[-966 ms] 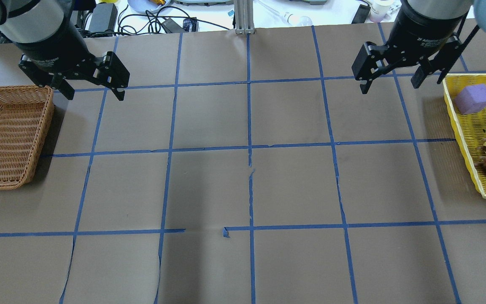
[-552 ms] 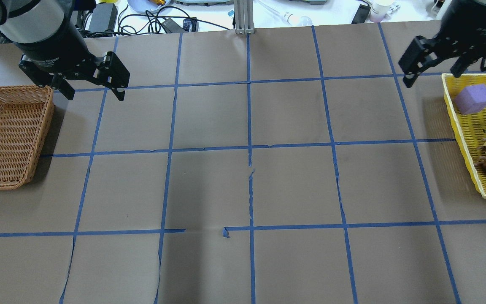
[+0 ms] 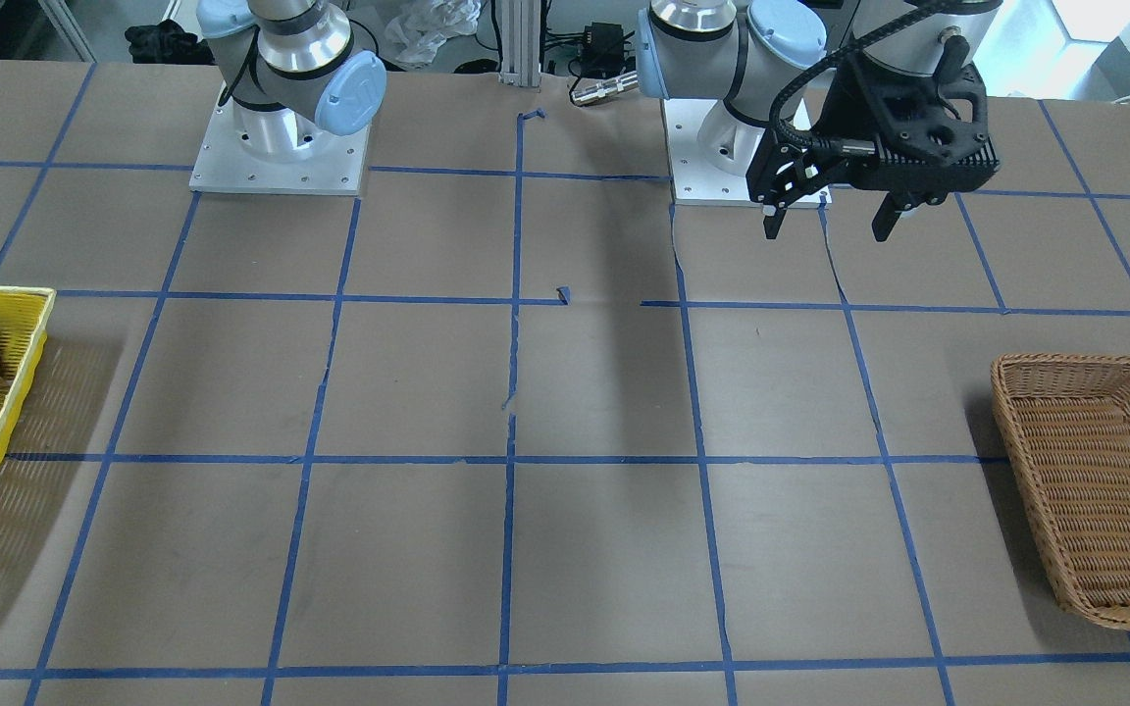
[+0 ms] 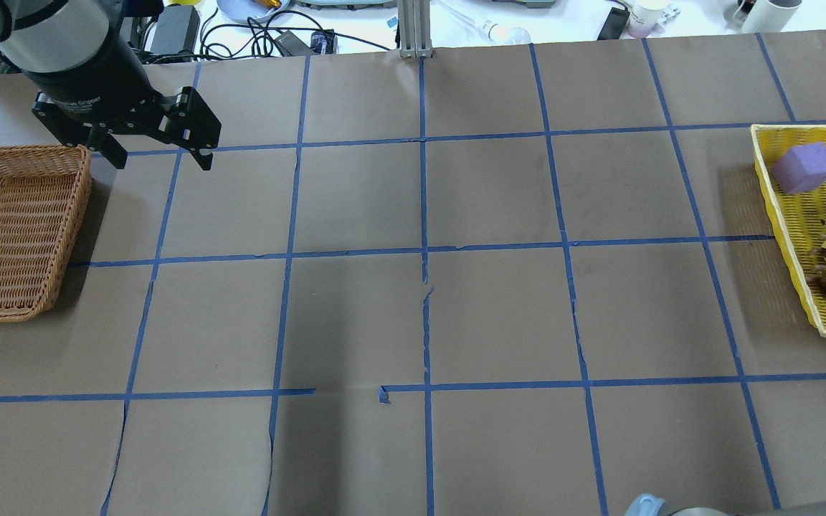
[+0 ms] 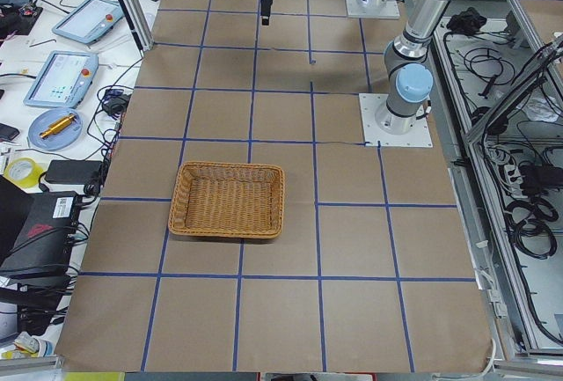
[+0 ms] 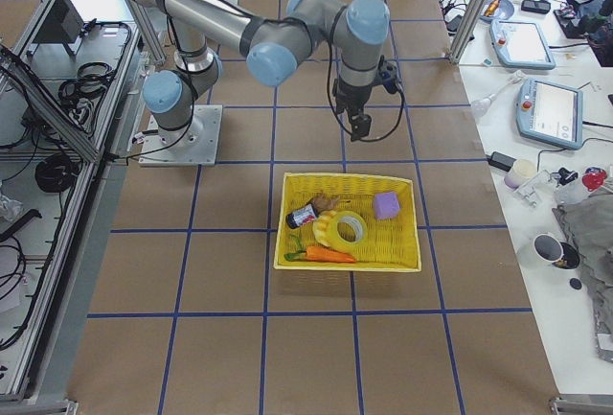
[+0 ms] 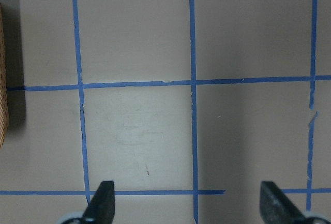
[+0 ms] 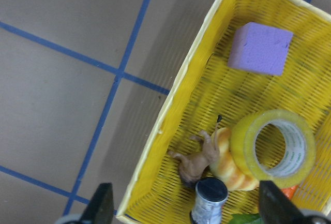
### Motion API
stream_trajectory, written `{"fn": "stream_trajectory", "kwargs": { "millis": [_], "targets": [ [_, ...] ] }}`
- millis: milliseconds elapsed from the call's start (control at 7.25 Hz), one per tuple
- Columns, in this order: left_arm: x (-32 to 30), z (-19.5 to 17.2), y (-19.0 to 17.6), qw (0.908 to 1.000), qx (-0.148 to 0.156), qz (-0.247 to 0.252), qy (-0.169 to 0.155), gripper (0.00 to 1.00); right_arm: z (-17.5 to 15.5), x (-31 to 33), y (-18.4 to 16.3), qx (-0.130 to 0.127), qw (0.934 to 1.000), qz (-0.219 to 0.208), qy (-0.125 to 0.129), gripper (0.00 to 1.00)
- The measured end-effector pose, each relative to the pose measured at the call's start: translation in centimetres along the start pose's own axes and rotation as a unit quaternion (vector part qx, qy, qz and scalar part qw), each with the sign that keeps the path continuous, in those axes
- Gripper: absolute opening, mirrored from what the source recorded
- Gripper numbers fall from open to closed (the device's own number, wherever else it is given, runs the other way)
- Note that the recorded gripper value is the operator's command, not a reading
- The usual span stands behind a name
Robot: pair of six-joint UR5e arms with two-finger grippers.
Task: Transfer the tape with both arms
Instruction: 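Move the right gripper over the yellow basket and lower onto the tape roll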
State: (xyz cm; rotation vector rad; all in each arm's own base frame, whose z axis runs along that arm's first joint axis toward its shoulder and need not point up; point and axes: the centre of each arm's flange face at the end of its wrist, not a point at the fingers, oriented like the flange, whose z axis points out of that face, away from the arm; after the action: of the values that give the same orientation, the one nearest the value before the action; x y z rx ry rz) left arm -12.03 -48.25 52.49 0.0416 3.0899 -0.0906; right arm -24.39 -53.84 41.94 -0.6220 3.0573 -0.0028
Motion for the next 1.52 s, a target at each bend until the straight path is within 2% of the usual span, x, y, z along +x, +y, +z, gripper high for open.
{"fn": "stream_trajectory", "kwargs": {
  "millis": [138, 414, 552, 966, 1103, 1241, 1379, 1517],
  "targets": [
    [0.0, 0.0, 0.0, 1.0000, 0.000, 0.000, 0.000, 1.00, 3.8, 3.8, 0.5, 0.007, 0.9999, -0.007, -0.005, 1.00],
    [0.0, 0.0, 0.0, 1.0000, 0.000, 0.000, 0.000, 1.00, 10.3, 8.7, 0.1, 0.014, 0.9998, -0.009, 0.010, 1.00],
    [0.0, 0.0, 0.0, 1.0000, 0.000, 0.000, 0.000, 1.00, 12.7, 10.0, 0.1, 0.010, 0.9999, -0.005, 0.010, 1.00],
    [0.0, 0.0, 0.0, 1.0000, 0.000, 0.000, 0.000, 1.00, 17.7, 11.0, 1.0, -0.029, 0.9995, 0.003, -0.007, 1.00],
    [0.0, 0.0, 0.0, 1.0000, 0.000, 0.000, 0.000, 1.00, 19.0, 10.7, 1.6, -0.038, 0.9991, 0.009, -0.018, 0.96],
    [0.0, 0.0, 0.0, 1.0000, 0.000, 0.000, 0.000, 1.00, 19.9, 10.6, 2.5, -0.045, 0.9985, 0.018, -0.026, 0.76],
    [0.0, 0.0, 0.0, 1.0000, 0.000, 0.000, 0.000, 1.00, 20.2, 10.6, 3.1, -0.055, 0.9979, 0.023, -0.025, 0.29],
    [0.0, 0.0, 0.0, 1.0000, 0.000, 0.000, 0.000, 1.00, 20.0, 10.8, 3.5, -0.069, 0.9971, 0.026, -0.018, 0.04]
  ]
}}
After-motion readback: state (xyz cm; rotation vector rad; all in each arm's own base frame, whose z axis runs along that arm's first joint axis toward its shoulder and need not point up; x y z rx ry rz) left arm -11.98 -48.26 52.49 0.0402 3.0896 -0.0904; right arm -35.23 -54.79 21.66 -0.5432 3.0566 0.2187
